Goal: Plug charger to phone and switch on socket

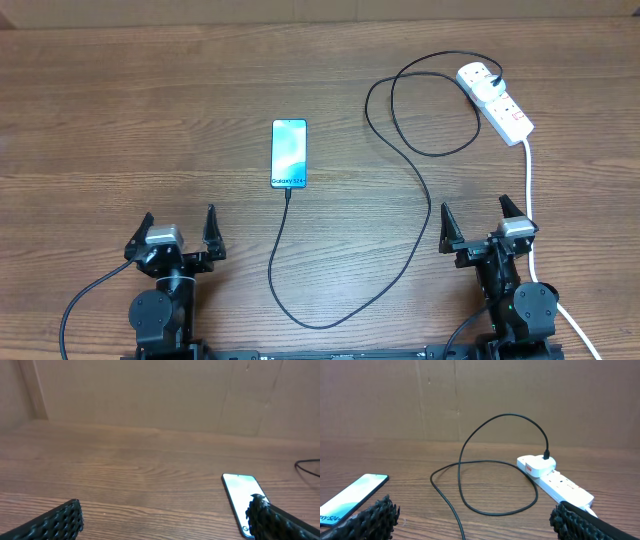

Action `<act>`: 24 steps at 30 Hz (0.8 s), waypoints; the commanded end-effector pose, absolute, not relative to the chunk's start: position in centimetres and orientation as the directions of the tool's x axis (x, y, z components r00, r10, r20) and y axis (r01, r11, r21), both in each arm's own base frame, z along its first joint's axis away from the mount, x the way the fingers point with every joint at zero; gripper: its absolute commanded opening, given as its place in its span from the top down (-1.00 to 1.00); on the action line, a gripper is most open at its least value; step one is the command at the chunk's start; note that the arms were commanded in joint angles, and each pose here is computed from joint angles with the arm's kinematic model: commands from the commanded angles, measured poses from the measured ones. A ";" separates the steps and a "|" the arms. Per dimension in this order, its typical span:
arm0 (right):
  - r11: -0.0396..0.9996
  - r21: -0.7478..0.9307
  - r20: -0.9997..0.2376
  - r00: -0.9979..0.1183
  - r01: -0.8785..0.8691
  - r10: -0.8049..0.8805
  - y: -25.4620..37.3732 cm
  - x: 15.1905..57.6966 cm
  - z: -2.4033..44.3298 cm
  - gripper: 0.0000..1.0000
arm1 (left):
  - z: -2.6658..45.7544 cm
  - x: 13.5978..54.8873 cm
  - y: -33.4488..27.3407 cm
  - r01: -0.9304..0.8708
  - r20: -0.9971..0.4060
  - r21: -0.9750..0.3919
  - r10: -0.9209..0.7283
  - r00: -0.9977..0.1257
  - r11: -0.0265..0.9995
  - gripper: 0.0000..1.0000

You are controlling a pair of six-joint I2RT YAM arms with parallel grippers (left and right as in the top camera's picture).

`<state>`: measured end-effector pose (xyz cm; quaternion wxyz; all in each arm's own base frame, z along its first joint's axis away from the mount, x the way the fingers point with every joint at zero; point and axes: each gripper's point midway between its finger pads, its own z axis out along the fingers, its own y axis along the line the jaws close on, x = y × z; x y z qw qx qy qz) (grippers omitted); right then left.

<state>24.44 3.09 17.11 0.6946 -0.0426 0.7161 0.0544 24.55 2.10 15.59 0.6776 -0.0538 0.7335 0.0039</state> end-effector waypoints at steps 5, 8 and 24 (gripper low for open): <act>0.991 0.018 -1.000 -0.026 -0.131 0.014 3.0 24.5 17.0 -1.00 | 15.6 24.5 2.1 -0.082 -0.997 -0.008 -0.014 -0.076 0.997 -0.99; 0.991 0.018 -1.000 -0.026 -0.131 0.014 3.0 24.5 17.0 -1.00 | 15.6 24.5 2.1 -0.081 -0.997 -0.023 -0.029 -0.075 0.996 -1.00; 0.991 0.018 -1.000 -0.026 -0.131 0.014 3.0 24.5 17.0 -1.00 | 15.7 24.5 2.1 -0.111 -0.995 -0.064 -0.071 -0.065 0.992 -1.00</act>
